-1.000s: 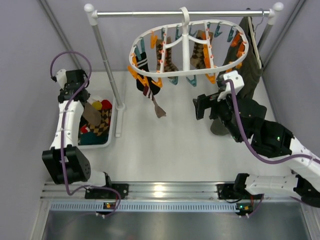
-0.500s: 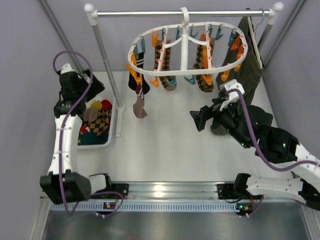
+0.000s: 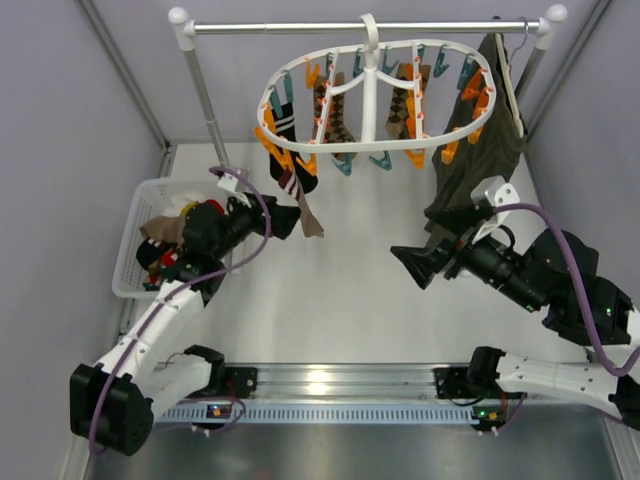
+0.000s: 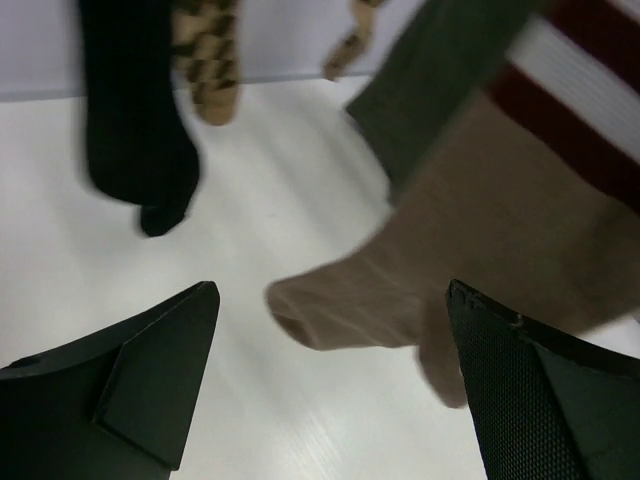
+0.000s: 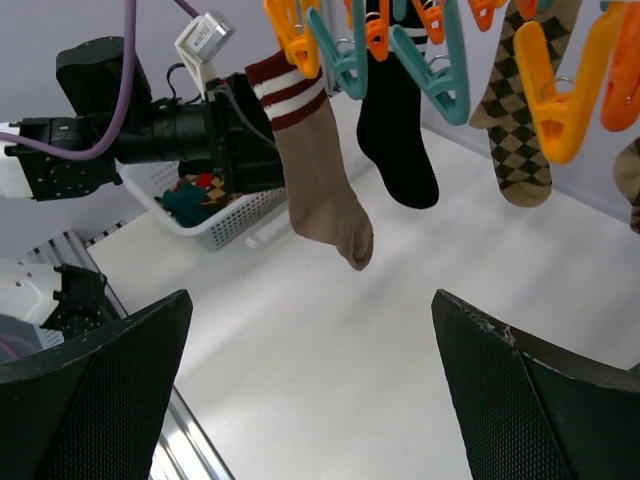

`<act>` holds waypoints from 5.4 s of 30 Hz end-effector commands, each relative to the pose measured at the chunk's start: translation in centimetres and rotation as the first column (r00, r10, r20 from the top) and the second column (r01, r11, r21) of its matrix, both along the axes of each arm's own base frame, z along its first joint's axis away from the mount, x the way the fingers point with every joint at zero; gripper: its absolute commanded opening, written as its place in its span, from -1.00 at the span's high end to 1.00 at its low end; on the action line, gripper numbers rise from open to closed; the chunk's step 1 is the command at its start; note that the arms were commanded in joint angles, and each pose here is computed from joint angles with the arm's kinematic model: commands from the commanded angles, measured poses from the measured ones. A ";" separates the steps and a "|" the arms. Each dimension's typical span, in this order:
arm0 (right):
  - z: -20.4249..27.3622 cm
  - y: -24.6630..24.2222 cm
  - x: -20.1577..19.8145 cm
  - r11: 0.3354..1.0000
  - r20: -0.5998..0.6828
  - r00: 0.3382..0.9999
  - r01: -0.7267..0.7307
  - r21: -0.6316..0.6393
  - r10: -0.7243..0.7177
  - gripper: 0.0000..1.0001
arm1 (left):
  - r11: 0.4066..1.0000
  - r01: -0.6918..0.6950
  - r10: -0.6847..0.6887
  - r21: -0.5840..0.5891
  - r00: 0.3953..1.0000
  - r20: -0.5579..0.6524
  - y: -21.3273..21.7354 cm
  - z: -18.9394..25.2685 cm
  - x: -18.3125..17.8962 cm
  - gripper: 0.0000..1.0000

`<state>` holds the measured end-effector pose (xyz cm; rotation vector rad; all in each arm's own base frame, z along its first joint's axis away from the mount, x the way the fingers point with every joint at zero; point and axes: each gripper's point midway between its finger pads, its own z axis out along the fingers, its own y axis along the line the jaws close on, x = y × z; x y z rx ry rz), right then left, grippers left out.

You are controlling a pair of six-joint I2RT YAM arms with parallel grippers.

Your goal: Remove the socks clipped to the hanger

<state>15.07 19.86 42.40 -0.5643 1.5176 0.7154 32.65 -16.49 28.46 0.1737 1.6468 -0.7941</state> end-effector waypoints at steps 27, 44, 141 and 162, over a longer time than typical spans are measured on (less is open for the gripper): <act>0.2 5.0 -1.1 0.980 0.044 0.979 -0.200 -0.009 0.200 -0.99 | 0.980 0.159 -0.191 0.119 0.921 0.340 -8.4 1.9 0.0 -0.50; 6.7 4.0 -0.2 0.974 0.065 0.992 -0.115 0.198 0.104 -0.99 | 0.986 -0.162 0.138 0.041 0.928 0.347 -12.1 5.1 -3.9 1.00; 3.0 14.5 12.9 0.887 0.184 0.902 0.422 -0.187 -0.391 0.73 | 0.988 -0.080 0.038 0.134 0.957 0.289 -17.9 1.0 -10.3 1.00; 3.7 15.7 11.0 0.956 0.131 0.958 0.271 -0.108 -0.257 0.40 | 0.831 -0.537 0.527 0.148 0.843 0.106 -3.1 -2.3 -6.3 1.00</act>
